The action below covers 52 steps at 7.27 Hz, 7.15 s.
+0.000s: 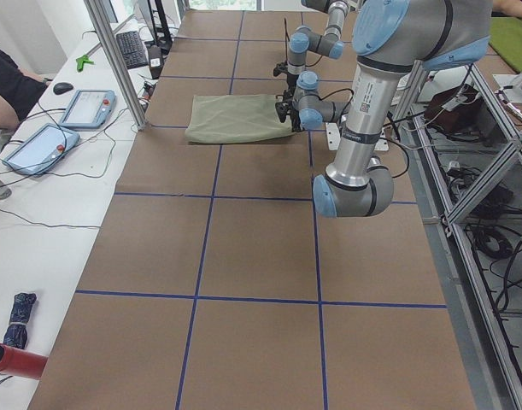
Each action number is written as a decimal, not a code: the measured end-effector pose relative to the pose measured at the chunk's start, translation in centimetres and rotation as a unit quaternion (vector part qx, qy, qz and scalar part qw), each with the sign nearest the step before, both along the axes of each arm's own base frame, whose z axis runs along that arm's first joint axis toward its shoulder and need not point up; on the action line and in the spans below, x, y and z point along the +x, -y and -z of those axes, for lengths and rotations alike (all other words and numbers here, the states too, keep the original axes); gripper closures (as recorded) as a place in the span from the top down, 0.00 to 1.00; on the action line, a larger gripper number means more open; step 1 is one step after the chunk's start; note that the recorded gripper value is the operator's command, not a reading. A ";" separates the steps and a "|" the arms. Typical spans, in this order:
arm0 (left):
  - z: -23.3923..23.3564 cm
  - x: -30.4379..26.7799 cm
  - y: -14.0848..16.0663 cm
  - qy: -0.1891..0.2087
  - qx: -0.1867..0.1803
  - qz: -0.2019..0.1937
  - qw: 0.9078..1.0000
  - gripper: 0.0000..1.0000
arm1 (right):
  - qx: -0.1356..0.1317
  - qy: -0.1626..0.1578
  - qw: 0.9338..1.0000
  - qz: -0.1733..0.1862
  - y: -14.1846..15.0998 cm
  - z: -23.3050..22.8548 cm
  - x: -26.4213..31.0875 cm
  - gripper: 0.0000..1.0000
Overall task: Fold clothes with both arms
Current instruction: 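Move the right gripper to the shirt's other near corner beside the left gripper, then grasp the near edge of the shirt with both grippers, then lift the near edge with both grippers and fold it away from the robot, then open both grippers and raise them off the folded shirt, then press the right gripper on the folded shirt while the left arm withdraws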
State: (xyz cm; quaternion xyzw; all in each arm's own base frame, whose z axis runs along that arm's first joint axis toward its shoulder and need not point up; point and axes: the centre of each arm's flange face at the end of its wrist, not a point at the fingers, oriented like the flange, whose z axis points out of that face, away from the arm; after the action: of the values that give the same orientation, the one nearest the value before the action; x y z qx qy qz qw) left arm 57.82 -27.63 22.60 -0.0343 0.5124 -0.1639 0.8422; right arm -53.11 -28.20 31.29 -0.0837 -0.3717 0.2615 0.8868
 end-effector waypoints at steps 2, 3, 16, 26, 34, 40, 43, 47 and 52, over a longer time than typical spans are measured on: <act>0.0 0.0 -0.1 0.000 0.000 -0.001 1.000 0.00 | 0.000 -0.009 1.000 0.000 -0.3 -1.0 -0.2 1.00; 0.0 0.1 -0.1 0.000 0.000 -0.002 1.000 0.00 | -0.001 -0.012 1.000 0.000 -0.3 -1.3 -0.1 1.00; 0.9 -0.3 -0.5 -0.009 0.002 -0.004 1.000 0.00 | -0.019 0.026 0.999 -0.035 1.1 2.1 0.2 0.00; 3.4 -7.8 -4.7 -0.036 0.022 -0.030 0.999 0.00 | -0.034 0.111 0.993 0.025 0.9 8.0 6.5 0.00; 3.4 -6.3 18.5 0.027 0.005 0.117 0.993 0.00 | 0.009 0.095 0.993 -0.070 18.7 7.4 6.7 0.00; 0.2 -8.2 29.3 0.046 0.028 0.151 0.987 1.00 | 0.010 0.059 0.994 -0.095 29.3 4.3 5.2 1.00; -4.0 -15.5 34.0 0.061 0.057 0.087 0.993 1.00 | 0.007 0.097 0.995 -0.038 29.7 5.3 7.7 1.00; -11.5 -28.0 34.0 0.119 0.185 0.028 0.975 1.00 | 0.138 0.062 0.985 0.088 19.9 8.7 -1.8 1.00; -13.1 -31.2 33.6 0.123 0.195 0.017 0.973 1.00 | 0.220 -0.033 0.958 0.182 20.3 8.8 -8.1 1.00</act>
State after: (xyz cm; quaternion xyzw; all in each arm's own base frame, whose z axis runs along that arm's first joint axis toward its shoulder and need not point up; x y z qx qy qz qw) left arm 26.60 -61.20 35.74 0.1597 0.4272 -0.0775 0.8866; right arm -61.24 -48.51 22.47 0.0557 -0.3689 0.0105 0.9277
